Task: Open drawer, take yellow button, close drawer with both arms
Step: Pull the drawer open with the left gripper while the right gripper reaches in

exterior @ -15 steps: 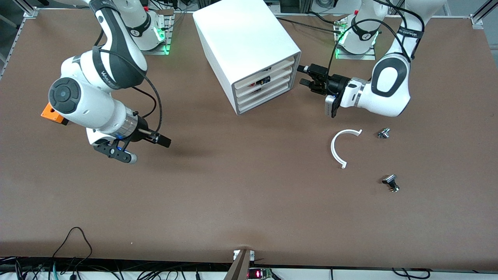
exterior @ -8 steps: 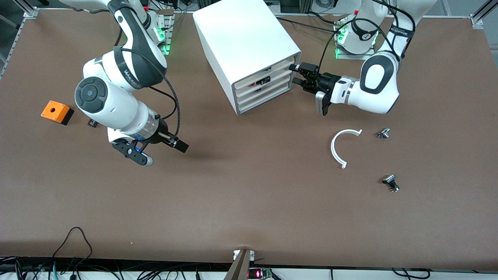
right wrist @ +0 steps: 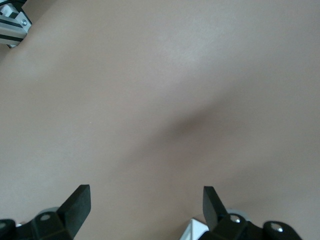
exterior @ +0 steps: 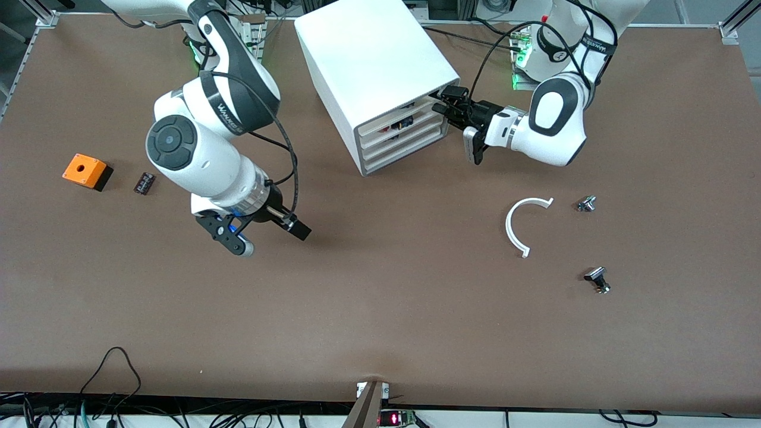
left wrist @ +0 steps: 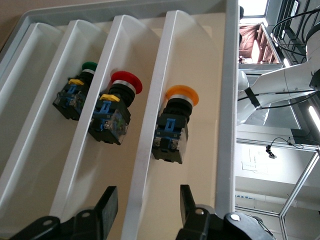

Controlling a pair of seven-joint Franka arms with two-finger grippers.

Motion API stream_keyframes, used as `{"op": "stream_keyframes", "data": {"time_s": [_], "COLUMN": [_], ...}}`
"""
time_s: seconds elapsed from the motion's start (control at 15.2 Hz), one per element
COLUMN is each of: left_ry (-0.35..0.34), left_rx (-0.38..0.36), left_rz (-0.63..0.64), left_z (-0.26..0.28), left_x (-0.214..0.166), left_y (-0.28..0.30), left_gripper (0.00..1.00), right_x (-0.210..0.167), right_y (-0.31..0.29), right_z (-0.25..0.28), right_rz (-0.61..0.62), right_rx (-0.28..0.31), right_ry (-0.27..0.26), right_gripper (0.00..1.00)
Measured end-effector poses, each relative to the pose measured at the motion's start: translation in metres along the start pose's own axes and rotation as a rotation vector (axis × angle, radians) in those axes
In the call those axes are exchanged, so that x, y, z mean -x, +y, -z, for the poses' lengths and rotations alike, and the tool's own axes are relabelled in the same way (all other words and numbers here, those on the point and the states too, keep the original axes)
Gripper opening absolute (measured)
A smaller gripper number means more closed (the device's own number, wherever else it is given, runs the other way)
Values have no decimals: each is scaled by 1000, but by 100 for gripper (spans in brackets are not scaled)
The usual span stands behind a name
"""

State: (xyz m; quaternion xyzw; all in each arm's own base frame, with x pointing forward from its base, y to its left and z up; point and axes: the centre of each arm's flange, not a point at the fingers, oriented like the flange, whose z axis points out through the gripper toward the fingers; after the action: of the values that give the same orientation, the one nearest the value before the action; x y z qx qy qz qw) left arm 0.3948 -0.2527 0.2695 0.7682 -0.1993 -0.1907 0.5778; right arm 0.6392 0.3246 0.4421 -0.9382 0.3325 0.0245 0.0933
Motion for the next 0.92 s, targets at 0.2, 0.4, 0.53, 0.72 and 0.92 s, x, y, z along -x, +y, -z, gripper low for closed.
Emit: {"op": "stream_keyframes", "data": {"time_s": [0.2, 0.4, 0.53, 0.72, 0.92], "left_ry": [-4, 4, 10, 16, 16], "left_rx": [1, -14, -21, -9, -9], "left_rz": [2, -10, -33, -71, -82], "left_z": [-2, -3, -4, -5, -5], "left_x": [2, 1, 0, -1, -1], "left_y": [-2, -4, -9, -10, -10], "left_gripper": [56, 41, 20, 15, 15], "right_x": [6, 13, 16, 21, 26], "right_y": [-11, -23, -32, -41, -45], "right_z": [-1, 4, 8, 12, 14], "right_rz": [-39, -76, -98, -125, -152], "right_rx": [-12, -29, -33, -44, -53], "right_ry": [1, 3, -1, -11, -19], "right_gripper": [100, 100, 100, 100, 100]}}
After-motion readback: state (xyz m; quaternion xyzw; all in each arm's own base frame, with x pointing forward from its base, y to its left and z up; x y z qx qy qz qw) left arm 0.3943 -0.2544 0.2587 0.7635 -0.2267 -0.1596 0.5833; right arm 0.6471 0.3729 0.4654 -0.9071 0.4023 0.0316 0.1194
